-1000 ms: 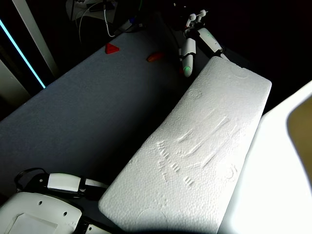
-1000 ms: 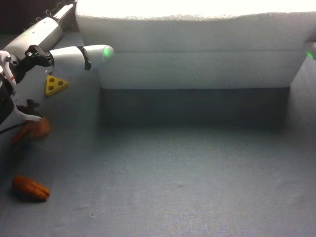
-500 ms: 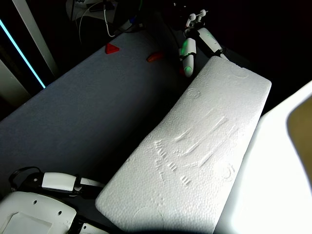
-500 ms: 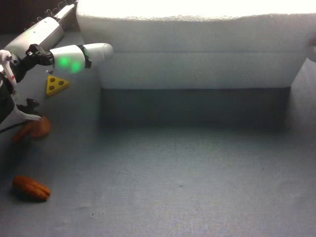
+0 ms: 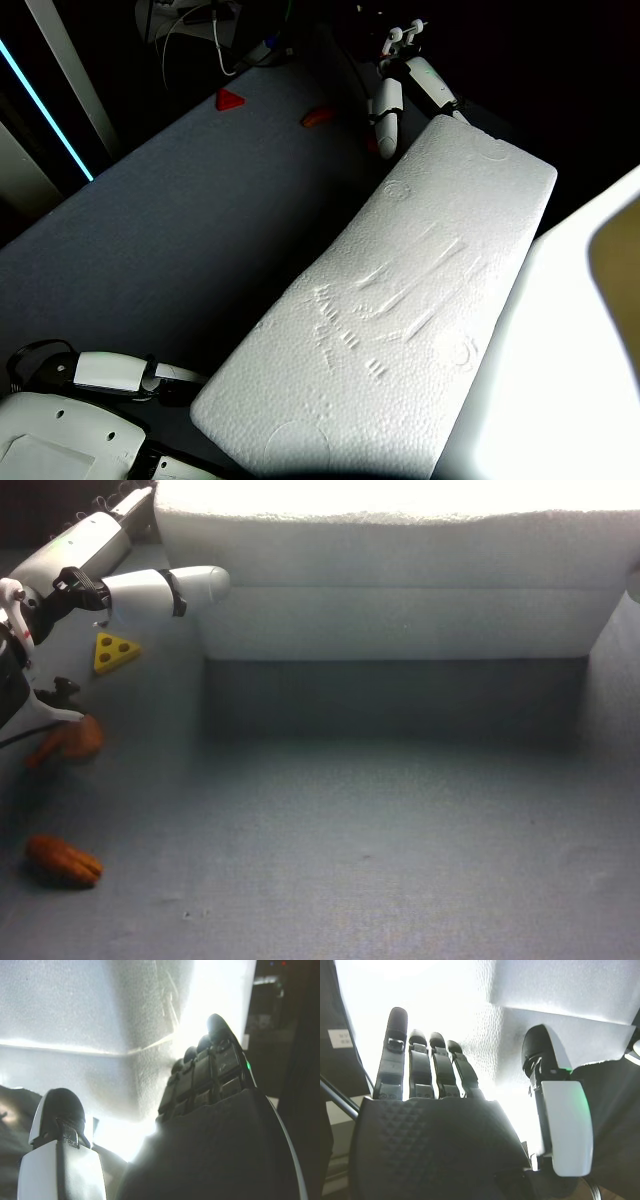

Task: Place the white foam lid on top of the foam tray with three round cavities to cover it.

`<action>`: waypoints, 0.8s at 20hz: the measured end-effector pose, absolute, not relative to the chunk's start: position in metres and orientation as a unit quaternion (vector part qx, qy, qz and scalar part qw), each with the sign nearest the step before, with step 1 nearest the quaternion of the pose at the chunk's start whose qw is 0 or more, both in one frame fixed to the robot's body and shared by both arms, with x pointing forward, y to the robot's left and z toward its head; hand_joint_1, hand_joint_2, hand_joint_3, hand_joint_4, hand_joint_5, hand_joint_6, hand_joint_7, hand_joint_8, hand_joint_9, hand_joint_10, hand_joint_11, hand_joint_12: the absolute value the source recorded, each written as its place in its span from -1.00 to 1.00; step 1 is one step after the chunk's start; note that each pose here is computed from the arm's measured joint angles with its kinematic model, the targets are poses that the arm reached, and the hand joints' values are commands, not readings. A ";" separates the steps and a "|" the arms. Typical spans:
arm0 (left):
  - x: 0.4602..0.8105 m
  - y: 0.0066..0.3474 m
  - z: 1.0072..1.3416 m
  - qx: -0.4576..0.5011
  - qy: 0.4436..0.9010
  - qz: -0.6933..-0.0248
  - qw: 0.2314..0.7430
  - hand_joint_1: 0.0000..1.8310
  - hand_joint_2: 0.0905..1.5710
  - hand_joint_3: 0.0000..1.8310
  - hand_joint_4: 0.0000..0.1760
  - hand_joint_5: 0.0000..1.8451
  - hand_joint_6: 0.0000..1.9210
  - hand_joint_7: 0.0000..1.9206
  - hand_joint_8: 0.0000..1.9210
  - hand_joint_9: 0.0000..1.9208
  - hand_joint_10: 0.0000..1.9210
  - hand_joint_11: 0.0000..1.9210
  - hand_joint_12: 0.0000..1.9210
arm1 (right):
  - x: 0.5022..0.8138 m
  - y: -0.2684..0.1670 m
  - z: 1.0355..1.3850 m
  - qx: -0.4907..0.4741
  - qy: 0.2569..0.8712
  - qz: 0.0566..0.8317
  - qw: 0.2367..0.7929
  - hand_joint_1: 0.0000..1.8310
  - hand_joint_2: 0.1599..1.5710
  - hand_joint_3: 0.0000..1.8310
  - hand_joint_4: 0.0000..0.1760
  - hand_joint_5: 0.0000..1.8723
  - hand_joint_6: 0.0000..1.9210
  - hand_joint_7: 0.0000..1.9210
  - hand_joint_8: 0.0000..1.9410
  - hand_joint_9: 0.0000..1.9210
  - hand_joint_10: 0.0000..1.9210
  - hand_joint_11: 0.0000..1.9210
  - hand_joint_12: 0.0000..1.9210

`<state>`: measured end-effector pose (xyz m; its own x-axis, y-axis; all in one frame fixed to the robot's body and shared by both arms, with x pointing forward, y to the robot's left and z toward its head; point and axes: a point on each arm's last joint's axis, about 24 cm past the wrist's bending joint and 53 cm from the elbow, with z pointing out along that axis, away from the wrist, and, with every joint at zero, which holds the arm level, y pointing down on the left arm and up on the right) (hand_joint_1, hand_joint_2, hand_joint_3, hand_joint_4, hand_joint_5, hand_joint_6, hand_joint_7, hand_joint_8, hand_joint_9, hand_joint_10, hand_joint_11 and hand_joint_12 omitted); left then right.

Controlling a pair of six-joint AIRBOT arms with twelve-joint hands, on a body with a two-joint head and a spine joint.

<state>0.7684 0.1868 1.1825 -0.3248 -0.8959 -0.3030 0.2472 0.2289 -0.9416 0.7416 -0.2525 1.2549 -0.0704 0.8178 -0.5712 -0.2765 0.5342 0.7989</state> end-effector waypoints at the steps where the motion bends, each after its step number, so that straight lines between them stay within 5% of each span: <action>1: 0.767 0.186 1.183 -0.274 0.592 -0.559 0.511 -0.51 0.31 -1.00 -0.89 -0.92 -1.00 -1.00 -1.00 -1.00 -1.00 -1.00 -0.66 | 0.741 -0.252 1.257 0.228 0.593 0.428 0.643 -0.46 0.54 -1.00 -1.00 -1.00 -1.00 -1.00 -1.00 -1.00 -1.00 -1.00 -0.53; 5: 0.764 0.188 1.190 -0.271 0.585 -0.564 0.516 -0.52 0.32 -1.00 -0.72 -0.92 -1.00 -1.00 -1.00 -1.00 -1.00 -1.00 -0.80 | 0.736 -0.250 1.270 0.219 0.580 0.435 0.653 -0.42 0.57 -0.99 -1.00 -1.00 -1.00 -1.00 -1.00 -1.00 -1.00 -1.00 -0.41; 11: 0.762 0.189 1.197 -0.268 0.576 -0.572 0.519 -0.48 0.33 -1.00 -0.75 -0.91 -1.00 -1.00 -1.00 -1.00 -1.00 -1.00 -0.99 | 0.733 -0.252 1.280 0.214 0.568 0.438 0.663 -0.44 0.57 -1.00 -1.00 -1.00 -1.00 -1.00 -1.00 -1.00 -1.00 -1.00 -0.88; 13: 0.761 0.189 1.199 -0.267 0.573 -0.573 0.521 -0.50 0.30 -1.00 -0.46 -0.91 -1.00 -1.00 -1.00 -1.00 -1.00 -0.98 -0.99 | 0.732 -0.252 1.282 0.213 0.567 0.439 0.664 -0.43 0.56 -1.00 -1.00 -1.00 -1.00 -1.00 -1.00 -1.00 -1.00 -1.00 -0.99; 16: 0.761 0.190 1.200 -0.266 0.571 -0.574 0.523 -0.50 0.29 -1.00 -0.35 -0.90 -1.00 -1.00 -1.00 -1.00 -1.00 -1.00 -1.00 | 0.732 -0.252 1.283 0.212 0.565 0.440 0.665 -0.49 0.56 -1.00 -1.00 -1.00 -1.00 -1.00 -1.00 -1.00 -1.00 -0.97 -0.98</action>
